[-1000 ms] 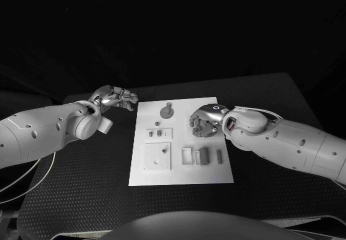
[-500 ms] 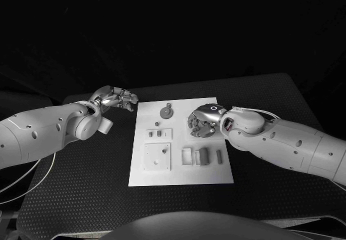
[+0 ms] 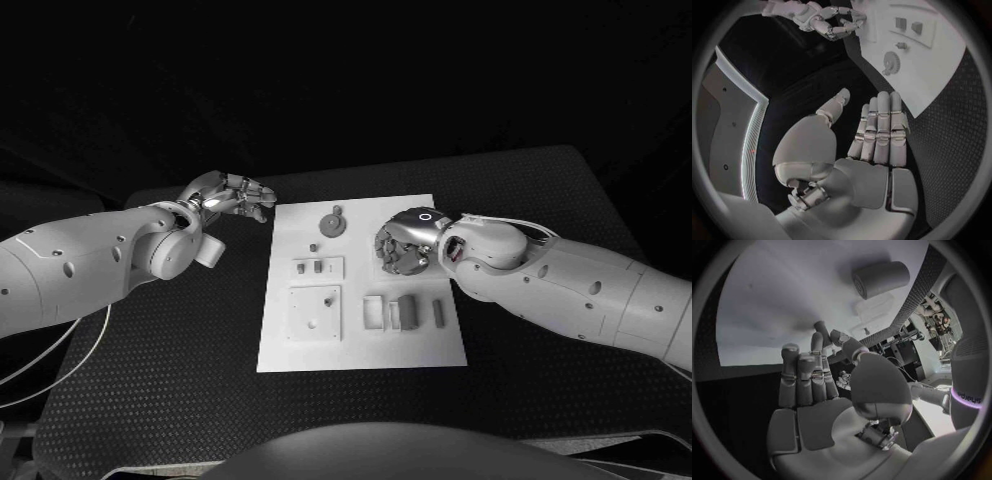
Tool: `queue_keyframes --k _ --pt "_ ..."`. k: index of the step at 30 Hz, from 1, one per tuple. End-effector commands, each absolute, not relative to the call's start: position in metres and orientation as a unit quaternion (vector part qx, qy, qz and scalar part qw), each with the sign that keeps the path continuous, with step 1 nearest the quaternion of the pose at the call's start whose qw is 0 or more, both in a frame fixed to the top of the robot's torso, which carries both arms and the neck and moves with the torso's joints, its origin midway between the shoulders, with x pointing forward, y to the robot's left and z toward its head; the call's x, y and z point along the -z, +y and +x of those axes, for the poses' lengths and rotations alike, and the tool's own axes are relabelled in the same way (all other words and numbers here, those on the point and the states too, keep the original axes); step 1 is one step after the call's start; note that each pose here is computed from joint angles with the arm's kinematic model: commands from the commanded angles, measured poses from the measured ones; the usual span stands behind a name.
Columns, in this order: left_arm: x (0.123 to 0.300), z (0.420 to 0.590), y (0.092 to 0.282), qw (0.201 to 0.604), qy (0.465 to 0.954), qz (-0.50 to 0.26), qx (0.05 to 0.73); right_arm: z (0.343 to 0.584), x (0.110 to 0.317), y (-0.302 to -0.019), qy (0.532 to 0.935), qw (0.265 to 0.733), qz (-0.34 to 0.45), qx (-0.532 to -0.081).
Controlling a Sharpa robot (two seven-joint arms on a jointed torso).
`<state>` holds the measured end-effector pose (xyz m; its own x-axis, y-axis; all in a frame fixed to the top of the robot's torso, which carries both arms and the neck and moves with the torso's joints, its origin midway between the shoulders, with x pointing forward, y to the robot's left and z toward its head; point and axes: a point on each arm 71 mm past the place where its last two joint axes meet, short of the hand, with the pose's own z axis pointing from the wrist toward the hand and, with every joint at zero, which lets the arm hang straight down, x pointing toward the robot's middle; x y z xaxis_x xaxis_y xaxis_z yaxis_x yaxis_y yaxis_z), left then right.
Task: Assemble the parts on the task board
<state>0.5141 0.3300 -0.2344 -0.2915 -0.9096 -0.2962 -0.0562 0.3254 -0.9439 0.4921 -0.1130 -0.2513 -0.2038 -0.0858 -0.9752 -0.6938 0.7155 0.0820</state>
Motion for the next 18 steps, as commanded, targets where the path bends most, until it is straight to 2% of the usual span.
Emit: queue_keyframes --k 1,18 --pt "0.2336 0.5145 0.3276 0.465 0.664 -0.362 0.460 0.4919 0.2506 -0.1119 0.722 0.578 -0.272 -0.265" --pt "0.2338 0.5147 0.3283 0.465 0.664 -0.363 0.459 0.4925 0.2512 -0.1124 0.722 0.580 -0.271 -0.263"
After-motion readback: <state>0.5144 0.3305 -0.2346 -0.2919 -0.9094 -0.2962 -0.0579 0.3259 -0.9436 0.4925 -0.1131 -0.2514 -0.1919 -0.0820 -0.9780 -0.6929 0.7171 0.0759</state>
